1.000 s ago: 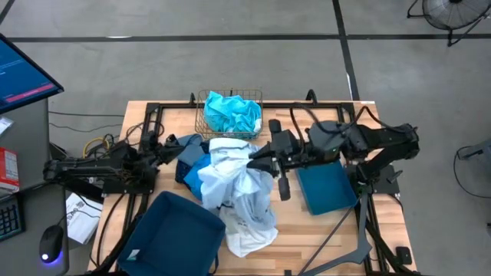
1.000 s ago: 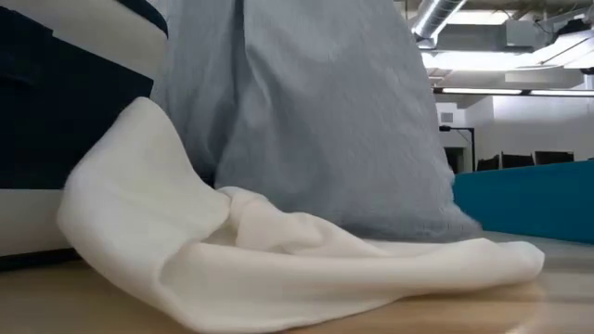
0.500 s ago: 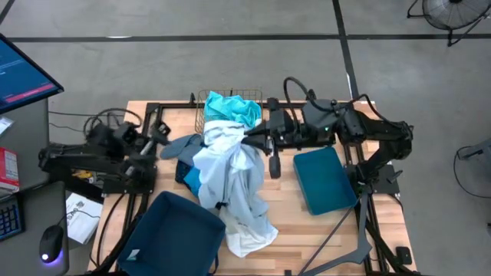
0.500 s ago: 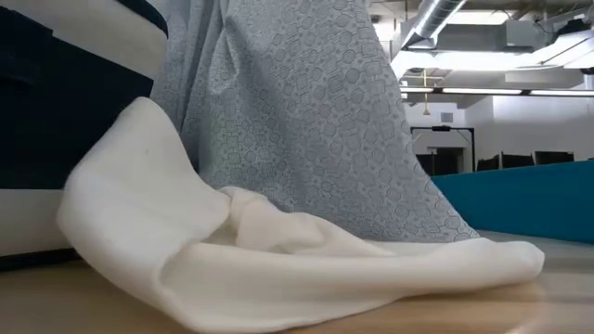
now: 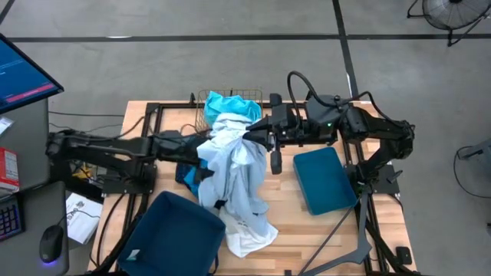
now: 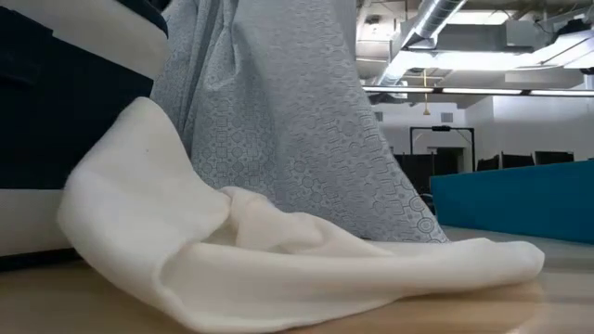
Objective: Pick & Place Cloths
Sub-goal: Put the white patterned shirt into the dark blue laundry organizer
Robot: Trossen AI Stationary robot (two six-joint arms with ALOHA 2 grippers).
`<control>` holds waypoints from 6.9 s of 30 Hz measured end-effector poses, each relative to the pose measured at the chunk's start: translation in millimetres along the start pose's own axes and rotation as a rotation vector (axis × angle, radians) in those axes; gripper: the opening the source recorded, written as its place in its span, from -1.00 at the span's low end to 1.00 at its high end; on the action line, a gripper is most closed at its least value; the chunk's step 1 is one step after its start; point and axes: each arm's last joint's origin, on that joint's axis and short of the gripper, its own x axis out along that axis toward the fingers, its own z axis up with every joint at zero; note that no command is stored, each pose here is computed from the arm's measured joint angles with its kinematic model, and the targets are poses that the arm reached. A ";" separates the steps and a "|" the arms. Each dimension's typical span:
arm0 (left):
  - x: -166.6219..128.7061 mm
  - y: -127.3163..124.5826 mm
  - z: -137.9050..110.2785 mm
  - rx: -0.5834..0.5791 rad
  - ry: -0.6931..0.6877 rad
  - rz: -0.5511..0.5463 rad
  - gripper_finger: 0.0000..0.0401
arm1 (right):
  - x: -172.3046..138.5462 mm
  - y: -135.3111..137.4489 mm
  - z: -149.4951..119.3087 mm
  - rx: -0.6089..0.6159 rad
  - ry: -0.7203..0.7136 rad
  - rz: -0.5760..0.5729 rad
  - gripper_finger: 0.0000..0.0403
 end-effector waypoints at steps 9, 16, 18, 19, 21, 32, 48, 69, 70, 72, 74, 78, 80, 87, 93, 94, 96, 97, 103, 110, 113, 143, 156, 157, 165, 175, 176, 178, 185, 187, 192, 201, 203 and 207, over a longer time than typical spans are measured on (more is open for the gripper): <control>26.9 -8.8 -0.8 -0.047 -0.081 -0.178 0.76 | 1.9 -4.7 -1.3 -0.003 0.012 -0.017 -0.99; 47.2 -13.7 2.9 -0.041 -0.230 -0.368 0.76 | 2.7 -9.3 -0.1 0.000 0.002 -0.032 -0.98; 55.7 -14.5 0.0 -0.055 -0.239 -0.415 0.75 | 5.1 -10.2 -0.9 0.001 0.002 -0.035 -0.98; 60.4 -14.7 -0.7 -0.059 -0.238 -0.430 0.75 | 7.0 -10.4 -1.2 0.001 -0.001 -0.037 -0.98; 69.3 -15.1 -1.3 -0.061 -0.226 -0.447 0.76 | 9.7 -11.0 -3.3 -0.005 0.010 -0.040 -0.98; 98.8 -23.4 22.6 -0.040 -0.237 -0.570 0.67 | 35.5 -5.9 -10.3 -0.019 -0.029 -0.004 -0.98; 70.6 -30.5 63.8 -0.113 -0.337 -0.630 -0.97 | 18.3 -5.3 17.9 0.004 -0.172 0.026 -0.97; -149.9 -52.0 109.7 -0.395 -0.333 -0.866 -1.00 | 37.9 41.2 19.0 0.024 -0.221 0.143 -0.93; -152.6 -53.5 106.0 -0.417 -0.285 -0.879 -1.00 | 46.9 44.5 12.3 0.019 -0.199 0.147 -0.93; -155.9 -56.0 97.5 -0.451 -0.184 -0.888 -1.00 | 67.9 51.9 -4.3 0.005 -0.146 0.177 -0.93; -156.8 -57.6 86.4 -0.479 -0.065 -0.863 -1.00 | 86.9 54.5 -20.3 -0.008 -0.091 0.216 -0.92; -151.1 -60.4 61.8 -0.519 0.193 -0.759 -1.00 | 119.7 47.7 -47.5 0.001 0.003 0.314 -0.92; -145.5 -61.5 49.3 -0.505 0.313 -0.686 -1.00 | 134.8 37.8 -58.1 0.037 0.034 0.358 -0.92; -119.9 -71.6 18.2 -0.412 0.604 -0.461 -1.00 | 171.2 18.1 -95.9 0.176 0.188 0.441 -0.91; -110.3 -94.1 6.0 -0.332 0.689 -0.429 -1.00 | 187.3 44.0 -127.7 0.174 0.283 0.477 -0.93; -109.7 -97.8 3.6 -0.328 0.699 -0.410 -1.00 | 187.2 48.6 -130.2 0.170 0.293 0.482 -0.93; -108.1 -105.4 -3.2 -0.317 0.732 -0.351 -1.00 | 184.6 55.6 -135.9 0.141 0.339 0.460 -0.93; -107.0 -109.3 -7.0 -0.309 0.749 -0.320 -1.00 | 183.0 59.1 -138.7 0.116 0.360 0.446 -0.93; -91.9 -137.9 -29.9 -0.288 0.834 -0.194 -1.00 | 174.2 80.7 -149.4 -0.121 0.403 0.377 -0.88; -84.0 -167.1 -58.8 -0.279 0.961 -0.119 -0.99 | 166.7 103.2 -151.5 -0.206 0.390 0.392 -0.77; -83.0 -173.4 -65.5 -0.316 0.973 -0.071 -0.99 | 161.1 113.5 -156.1 -0.221 0.430 0.407 -0.66; -62.4 -215.6 -133.8 -0.299 1.076 0.144 -0.82 | 61.1 103.4 -60.9 0.032 0.346 0.413 -0.05; -84.7 -197.0 -56.5 -0.451 0.810 -0.205 0.09 | 44.8 104.7 -52.1 0.046 0.337 0.380 0.21; -88.4 -193.7 -49.2 -0.481 0.799 -0.230 0.13 | 44.3 105.8 -52.2 0.045 0.337 0.383 0.21; -118.2 -180.8 -29.8 -0.443 0.993 -0.381 0.06 | 41.2 110.9 -54.6 0.052 0.361 0.394 0.21; -106.0 -185.3 -64.8 0.013 1.149 -0.350 -0.06 | 42.7 111.9 -58.0 0.057 0.384 0.390 0.21; -104.5 -187.3 -69.2 0.050 1.164 -0.347 -0.06 | 42.7 111.9 -58.0 0.058 0.384 0.390 0.21; -102.6 -190.6 -77.9 0.118 1.199 -0.335 -0.06 | 42.6 111.9 -58.0 0.058 0.384 0.390 0.21; -93.3 -203.0 -104.1 0.372 1.195 -0.318 -0.06 | 42.4 111.7 -59.0 0.055 0.394 0.388 0.21; -90.9 -202.2 -111.0 0.422 1.196 -0.305 -0.06 | 42.4 111.6 -59.0 0.055 0.395 0.388 0.21; -88.7 -192.3 -130.4 0.430 1.249 -0.228 -0.06 | 42.7 110.9 -58.9 0.056 0.394 0.386 0.21; -92.6 -180.9 -139.7 0.296 1.409 -0.121 -0.86 | 42.2 112.1 -59.0 0.083 0.400 0.383 0.21; -89.3 -183.1 -132.6 0.248 1.417 -0.121 -0.94 | 42.2 112.0 -59.0 0.091 0.401 0.382 0.21; -76.1 -193.3 -104.6 0.178 1.317 -0.146 -0.99 | 41.4 113.7 -59.2 0.089 0.402 0.386 0.21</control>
